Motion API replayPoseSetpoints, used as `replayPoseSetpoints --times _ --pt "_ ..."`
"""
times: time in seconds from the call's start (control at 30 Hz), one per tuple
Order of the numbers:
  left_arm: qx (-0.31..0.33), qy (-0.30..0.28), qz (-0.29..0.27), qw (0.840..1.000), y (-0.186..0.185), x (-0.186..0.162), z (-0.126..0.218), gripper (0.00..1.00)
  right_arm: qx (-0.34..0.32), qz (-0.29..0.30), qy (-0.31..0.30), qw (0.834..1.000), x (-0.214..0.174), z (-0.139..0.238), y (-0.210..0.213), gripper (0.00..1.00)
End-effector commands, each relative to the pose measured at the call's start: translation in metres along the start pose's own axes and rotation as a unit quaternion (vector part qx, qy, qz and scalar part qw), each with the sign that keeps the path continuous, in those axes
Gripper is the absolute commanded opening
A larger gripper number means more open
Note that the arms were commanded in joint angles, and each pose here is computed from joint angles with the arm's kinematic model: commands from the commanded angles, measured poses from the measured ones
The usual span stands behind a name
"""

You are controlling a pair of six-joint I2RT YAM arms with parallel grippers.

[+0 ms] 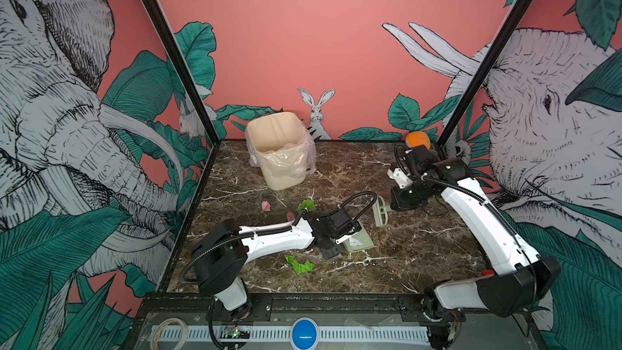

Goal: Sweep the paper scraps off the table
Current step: 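Carry the dustpan with the white scrap up to the bin, left gripper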

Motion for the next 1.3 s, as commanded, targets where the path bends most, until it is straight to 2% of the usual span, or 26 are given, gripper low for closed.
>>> replayPoseSetpoints --times 0.0,0.2,0.93,1.03,1.27 --pt "0.02 -0.031 0.023 0.999 0.014 0.005 0.024 0.04 0.008 -0.003 -0.002 1.0 -0.005 0.0 -0.006 0.0" --pt "0.037 -0.055 0.051 0.997 0.037 0.009 0.057 0.05 0.012 -0.018 -0.005 1.0 -0.007 -0.002 -0.015 0.0" --pt "0.136 -0.06 0.14 0.979 0.146 -0.002 0.207 0.06 0.039 -0.031 -0.002 0.999 -0.01 -0.016 -0.014 0.0" --pt "0.151 -0.062 0.153 0.975 0.162 -0.004 0.22 0.06 0.039 -0.032 -0.001 0.999 -0.011 -0.016 -0.014 0.0" --pt "0.199 -0.078 0.224 0.951 0.214 -0.029 0.249 0.06 0.047 -0.031 -0.001 0.998 -0.01 -0.017 -0.012 0.0"
Point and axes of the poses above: each gripper's point midway between its finger pads, its own z axis back along the fingers, its own y axis along the line the jaws close on, x = y × z, the point moved 1 cm from there along z, back along the fingers, and after that the axes turned 3 degrees about -z, right-handed, at the moved point
